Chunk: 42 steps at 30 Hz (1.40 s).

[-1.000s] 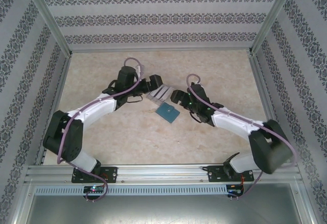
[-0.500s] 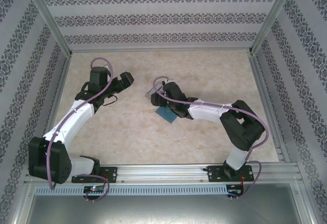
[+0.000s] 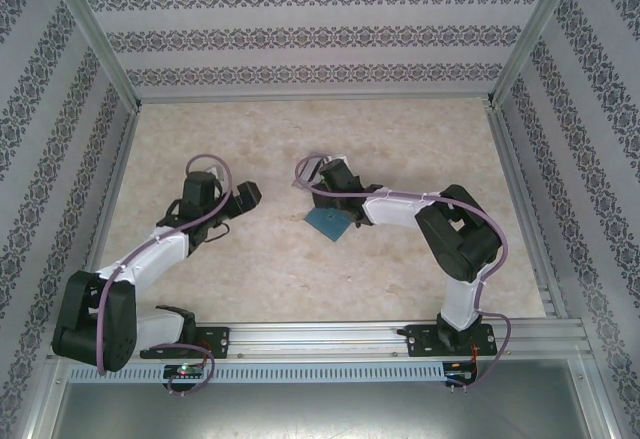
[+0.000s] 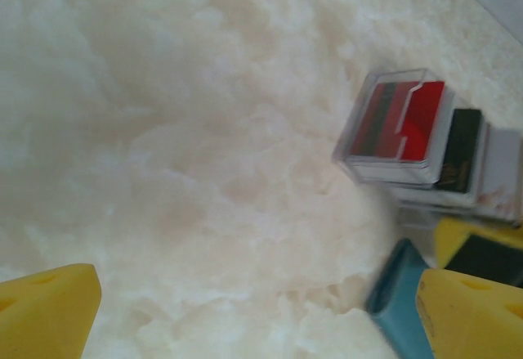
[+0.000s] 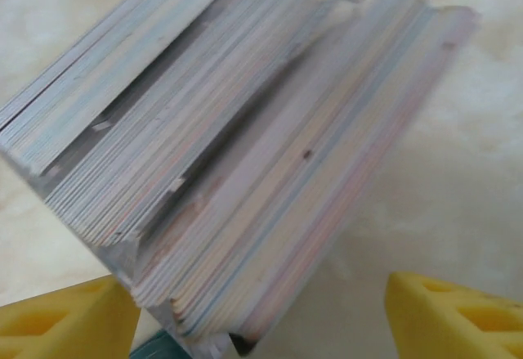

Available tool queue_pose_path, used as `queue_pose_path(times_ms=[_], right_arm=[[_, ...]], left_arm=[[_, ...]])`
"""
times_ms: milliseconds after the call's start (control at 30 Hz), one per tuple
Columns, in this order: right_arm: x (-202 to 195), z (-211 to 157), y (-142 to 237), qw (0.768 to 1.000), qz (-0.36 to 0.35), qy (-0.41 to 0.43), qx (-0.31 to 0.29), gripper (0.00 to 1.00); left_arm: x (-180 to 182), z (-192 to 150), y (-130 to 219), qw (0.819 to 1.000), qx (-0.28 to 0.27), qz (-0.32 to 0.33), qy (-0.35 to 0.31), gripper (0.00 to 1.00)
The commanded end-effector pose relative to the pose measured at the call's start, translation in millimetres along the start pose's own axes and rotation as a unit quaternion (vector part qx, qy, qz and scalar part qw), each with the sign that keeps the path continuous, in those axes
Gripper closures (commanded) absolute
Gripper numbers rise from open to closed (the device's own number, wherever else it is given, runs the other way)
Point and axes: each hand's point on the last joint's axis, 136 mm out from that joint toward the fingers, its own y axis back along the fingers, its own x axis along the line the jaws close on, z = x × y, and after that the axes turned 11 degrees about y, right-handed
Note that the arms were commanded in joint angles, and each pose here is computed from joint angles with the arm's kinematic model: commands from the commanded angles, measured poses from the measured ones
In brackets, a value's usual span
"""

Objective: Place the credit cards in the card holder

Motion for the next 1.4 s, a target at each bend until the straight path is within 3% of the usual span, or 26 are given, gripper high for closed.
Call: queue_pose_path(times_ms=[0, 67, 267, 467, 600, 767, 967, 1233, 1367], right_arm=[[-51, 24, 7, 0.995, -0.091, -0.024, -0.013, 0.17], [-84, 23, 9, 0.990, -0.133, -0.053, -0.002, 0.14], [-126, 25, 22, 0.978, -0.121, -0.172, -0.005, 0.13], [-69, 60, 48, 0.966, -0.004, -0.254, -0.050, 0.13], [-40, 62, 44, 0.952, -0.018, -0.304, -0.032, 0.12], [-28, 50, 29, 0.910, 0.002, -0.414, -0.006, 0.25], [-18, 43, 4, 0.884, 0.015, -0.467, 0.019, 0.37], [-17, 48, -23, 0.886, 0.018, -0.463, 0.027, 0.51], [-29, 37, -28, 0.889, -0.019, -0.457, 0.031, 0.55]], left_arm=[[-29, 22, 2, 0.994, -0.079, -0.070, -0.035, 0.01], [-33, 17, 2, 0.993, -0.074, -0.077, -0.045, 0.00], [-28, 3, 1, 0.991, -0.084, -0.061, -0.089, 0.01], [-21, -2, -15, 0.993, -0.064, -0.044, -0.091, 0.00], [-7, -5, -26, 0.995, -0.056, -0.013, -0.083, 0.01], [-7, -7, -33, 0.995, -0.045, -0.008, -0.087, 0.00], [-8, -11, -37, 0.996, -0.031, -0.012, -0.087, 0.01], [-10, -16, -47, 0.996, -0.008, -0.008, -0.091, 0.01], [-12, -25, -57, 0.996, 0.025, -0.014, -0.087, 0.00]])
